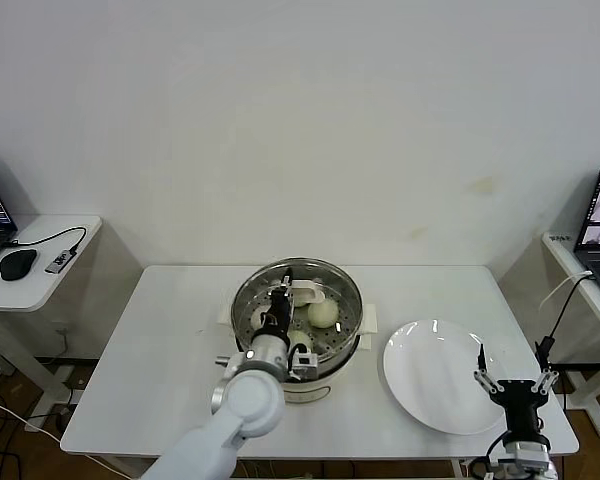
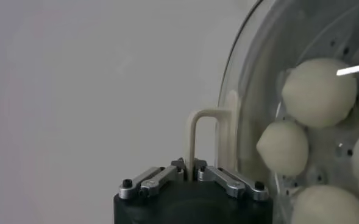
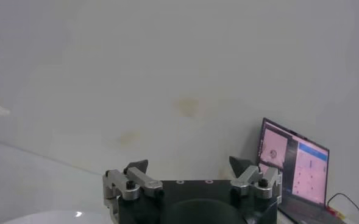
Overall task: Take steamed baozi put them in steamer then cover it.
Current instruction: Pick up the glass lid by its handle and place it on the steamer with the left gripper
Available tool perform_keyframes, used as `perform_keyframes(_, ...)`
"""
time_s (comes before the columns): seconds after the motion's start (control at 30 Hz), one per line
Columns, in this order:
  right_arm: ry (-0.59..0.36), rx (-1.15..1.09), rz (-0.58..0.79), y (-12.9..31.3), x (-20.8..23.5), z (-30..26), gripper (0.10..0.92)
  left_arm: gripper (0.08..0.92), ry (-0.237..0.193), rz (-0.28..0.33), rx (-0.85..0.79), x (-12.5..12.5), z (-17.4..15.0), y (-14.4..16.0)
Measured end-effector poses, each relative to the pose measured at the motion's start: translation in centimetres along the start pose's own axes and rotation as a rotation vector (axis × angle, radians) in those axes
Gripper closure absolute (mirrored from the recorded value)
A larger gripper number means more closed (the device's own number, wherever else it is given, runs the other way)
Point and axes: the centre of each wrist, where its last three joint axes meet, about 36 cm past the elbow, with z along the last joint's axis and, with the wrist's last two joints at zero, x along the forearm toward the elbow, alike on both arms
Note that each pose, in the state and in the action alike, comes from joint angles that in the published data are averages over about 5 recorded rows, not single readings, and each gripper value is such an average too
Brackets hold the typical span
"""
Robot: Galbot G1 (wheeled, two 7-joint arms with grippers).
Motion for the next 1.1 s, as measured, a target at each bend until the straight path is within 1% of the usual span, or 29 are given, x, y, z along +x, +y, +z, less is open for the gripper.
perform_keyframes(0.53,0.0,0.003,-0.015,0.1,0.2,0.3,0.2,0.844,0.008,0.019,-0.02,-0.3,0.2,-1.3)
perform_keyframes(0.9,0.002,0.005,-0.019,0.1,0.2,0.6,0.2,0.844,0.005,0.01,-0.016,-0.3,-0.3,-1.6)
perform_keyframes(1.0,0.004,0.005,-0.021,0.2,0.3,0.6,0.2,0.836,0.005,0.003,-0.01,-0.2,-0.3,-1.6)
perform_keyframes(1.1,0.003,0.003,-0.023,0.3,0.2,0.6,0.2,0.762,0.005,-0.008,-0.003,0.0,-0.3,-1.4)
